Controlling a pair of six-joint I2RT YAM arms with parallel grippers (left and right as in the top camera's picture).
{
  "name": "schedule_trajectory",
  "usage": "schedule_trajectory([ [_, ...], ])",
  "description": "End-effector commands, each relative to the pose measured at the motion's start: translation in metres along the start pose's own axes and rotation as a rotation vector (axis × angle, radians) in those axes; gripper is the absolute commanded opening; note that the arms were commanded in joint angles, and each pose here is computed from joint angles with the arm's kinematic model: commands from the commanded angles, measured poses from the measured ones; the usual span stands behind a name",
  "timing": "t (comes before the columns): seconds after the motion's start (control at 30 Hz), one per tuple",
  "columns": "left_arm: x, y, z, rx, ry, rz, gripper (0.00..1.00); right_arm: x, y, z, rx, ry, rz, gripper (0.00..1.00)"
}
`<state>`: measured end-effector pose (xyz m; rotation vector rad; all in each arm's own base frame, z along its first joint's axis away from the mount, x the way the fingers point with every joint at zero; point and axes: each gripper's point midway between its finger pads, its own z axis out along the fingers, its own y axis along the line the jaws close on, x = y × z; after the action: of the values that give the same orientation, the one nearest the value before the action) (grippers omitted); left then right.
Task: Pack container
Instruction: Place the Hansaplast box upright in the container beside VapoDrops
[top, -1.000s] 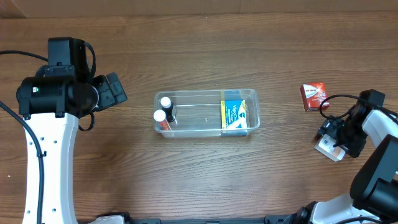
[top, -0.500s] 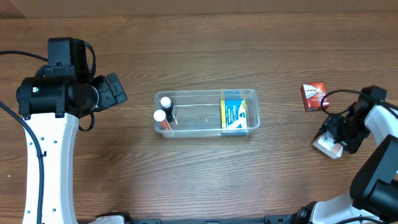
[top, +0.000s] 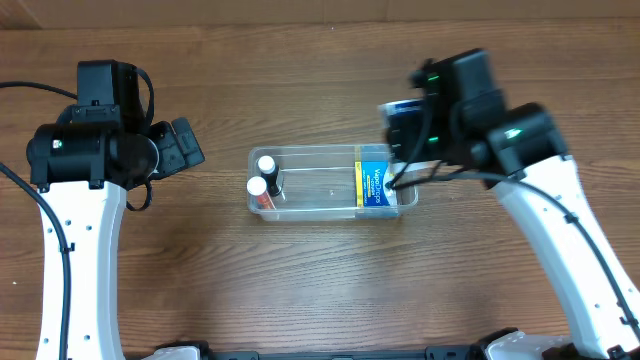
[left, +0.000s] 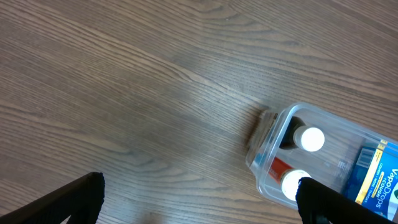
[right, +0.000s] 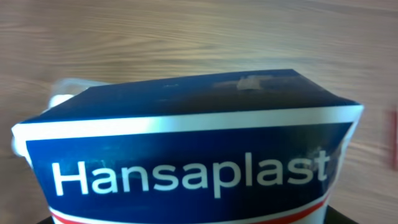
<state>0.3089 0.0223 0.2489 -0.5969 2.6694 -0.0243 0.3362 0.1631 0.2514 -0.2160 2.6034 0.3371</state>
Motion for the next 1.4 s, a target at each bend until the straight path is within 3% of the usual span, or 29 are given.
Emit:
schedule_trajectory([
  [0.0, 0.0, 0.001, 0.001, -0.004, 0.003, 0.014, 1.0, -0.003, 0.039, 0.014, -0.049, -0.004, 0.046, 0.73],
  [0.17, 0.0, 0.001, 0.001, -0.004, 0.003, 0.014, 1.0, 0.017, 0.052, 0.07, -0.022, 0.134, 0.122, 0.73],
  [0.33, 0.0, 0.001, 0.001, -0.004, 0.002, 0.014, 1.0, 0.045, 0.069, 0.118, -0.019, 0.264, 0.088, 0.74],
  [0.73, 0.0, 0.001, 0.001, -0.005, 0.004, 0.014, 1.0, 0.072, 0.069, 0.167, 0.026, 0.37, 0.07, 0.77],
  [0.83, 0.0, 0.001, 0.001, -0.005, 0.004, 0.014, 1.0, 0.074, 0.068, 0.171, 0.031, 0.379, 0.07, 0.82],
  [0.97, 0.0, 0.001, 0.001, -0.004, 0.003, 0.014, 1.0, 0.075, 0.068, 0.172, 0.032, 0.38, 0.07, 0.93],
  [1.17, 0.0, 0.001, 0.001, -0.005, 0.004, 0.014, 1.0, 0.068, 0.065, 0.168, 0.049, 0.353, 0.061, 0.91],
  [1.27, 0.001, 0.002, 0.001, -0.007, 0.008, 0.015, 1.0, 0.027, 0.053, 0.125, 0.123, 0.199, 0.048, 0.97],
  [1.37, 0.002, 0.002, 0.001, -0.007, 0.01, 0.023, 1.0, -0.039, 0.018, 0.038, 0.205, -0.043, 0.118, 1.0],
])
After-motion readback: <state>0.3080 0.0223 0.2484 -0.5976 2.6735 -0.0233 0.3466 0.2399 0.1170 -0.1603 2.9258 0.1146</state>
